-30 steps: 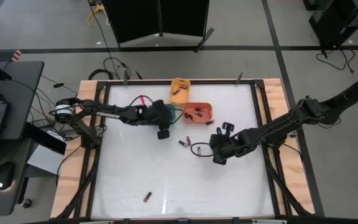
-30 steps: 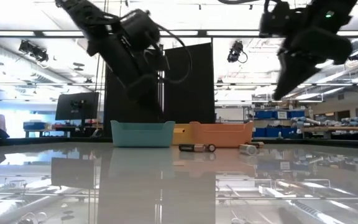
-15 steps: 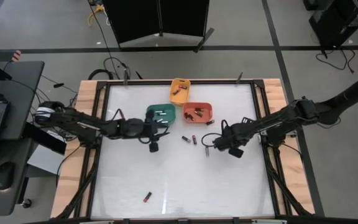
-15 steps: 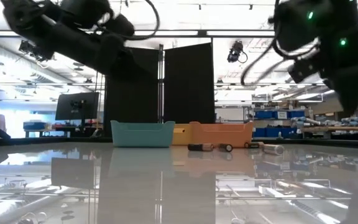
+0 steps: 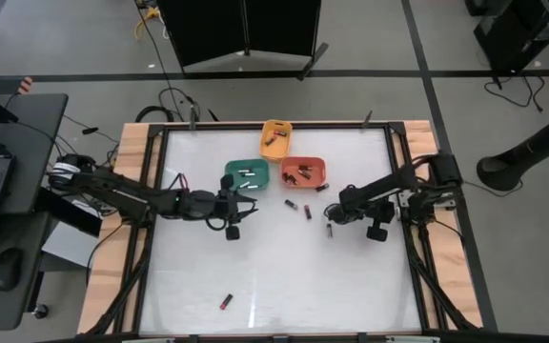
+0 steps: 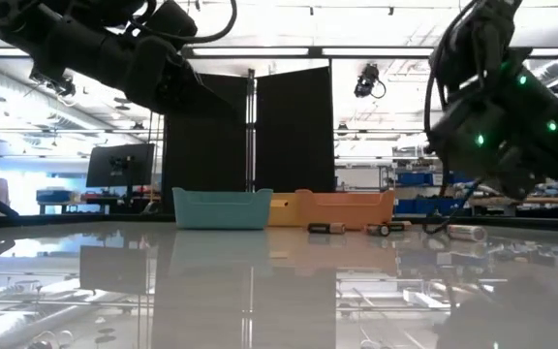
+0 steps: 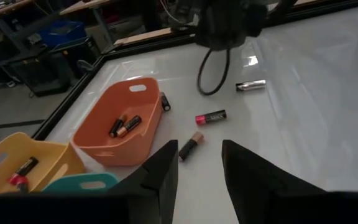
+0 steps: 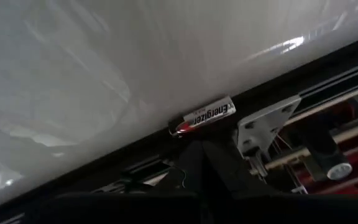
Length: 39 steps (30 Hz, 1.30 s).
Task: Sort batteries
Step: Put the silver battery into the green bin
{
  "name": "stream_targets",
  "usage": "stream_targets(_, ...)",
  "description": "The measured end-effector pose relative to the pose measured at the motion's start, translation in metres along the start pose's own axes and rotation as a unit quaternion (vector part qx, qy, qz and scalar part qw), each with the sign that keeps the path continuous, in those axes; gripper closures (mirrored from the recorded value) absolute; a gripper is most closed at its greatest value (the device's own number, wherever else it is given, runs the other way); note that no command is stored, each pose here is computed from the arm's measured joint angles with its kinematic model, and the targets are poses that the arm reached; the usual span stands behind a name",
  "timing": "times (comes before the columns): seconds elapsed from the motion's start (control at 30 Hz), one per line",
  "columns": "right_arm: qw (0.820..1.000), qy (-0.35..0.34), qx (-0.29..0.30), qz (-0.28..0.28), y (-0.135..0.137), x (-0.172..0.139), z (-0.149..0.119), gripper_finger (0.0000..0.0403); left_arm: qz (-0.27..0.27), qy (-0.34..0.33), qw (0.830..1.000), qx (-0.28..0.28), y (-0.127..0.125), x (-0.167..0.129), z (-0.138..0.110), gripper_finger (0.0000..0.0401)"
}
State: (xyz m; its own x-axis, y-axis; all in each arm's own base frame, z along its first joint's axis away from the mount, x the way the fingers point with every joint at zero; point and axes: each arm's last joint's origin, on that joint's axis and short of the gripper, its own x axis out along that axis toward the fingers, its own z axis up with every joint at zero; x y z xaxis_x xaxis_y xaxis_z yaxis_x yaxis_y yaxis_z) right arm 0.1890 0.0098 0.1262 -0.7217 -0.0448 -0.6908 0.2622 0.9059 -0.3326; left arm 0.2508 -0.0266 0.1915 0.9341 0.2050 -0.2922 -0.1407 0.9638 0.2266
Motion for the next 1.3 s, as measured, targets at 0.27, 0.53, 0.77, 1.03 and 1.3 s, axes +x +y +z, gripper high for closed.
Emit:
stream_targets(0.27,0.999,0.035,-0.016,0.002,-0.004,0.018,0.011,0.0392,-0.001,-0.002,1.000,0.002,-0.003,-0.001,0.001,0.0270)
stream_targets(0.53,0.999,0.034,-0.018,-0.010,-0.010,0.020,0.017,0.0392,-0.001,0.000,1.000,0.002,-0.003,-0.001,0.000,0.0270)
stream_targets(0.77,0.998,0.042,-0.032,-0.016,-0.021,0.022,0.019,0.0392,-0.001,0.000,1.000,0.001,-0.003,-0.001,0.001,0.0270)
stream_targets(1.03,0.997,0.048,-0.058,0.004,-0.031,0.026,0.023,0.0392,-0.002,0.000,1.000,0.001,-0.003,-0.001,0.001,0.0270)
stream_targets(1.3,0.996,0.054,-0.068,0.034,-0.036,0.033,0.025,0.0392,-0.002,0.000,1.000,0.001,-0.003,-0.001,0.001,0.0270)
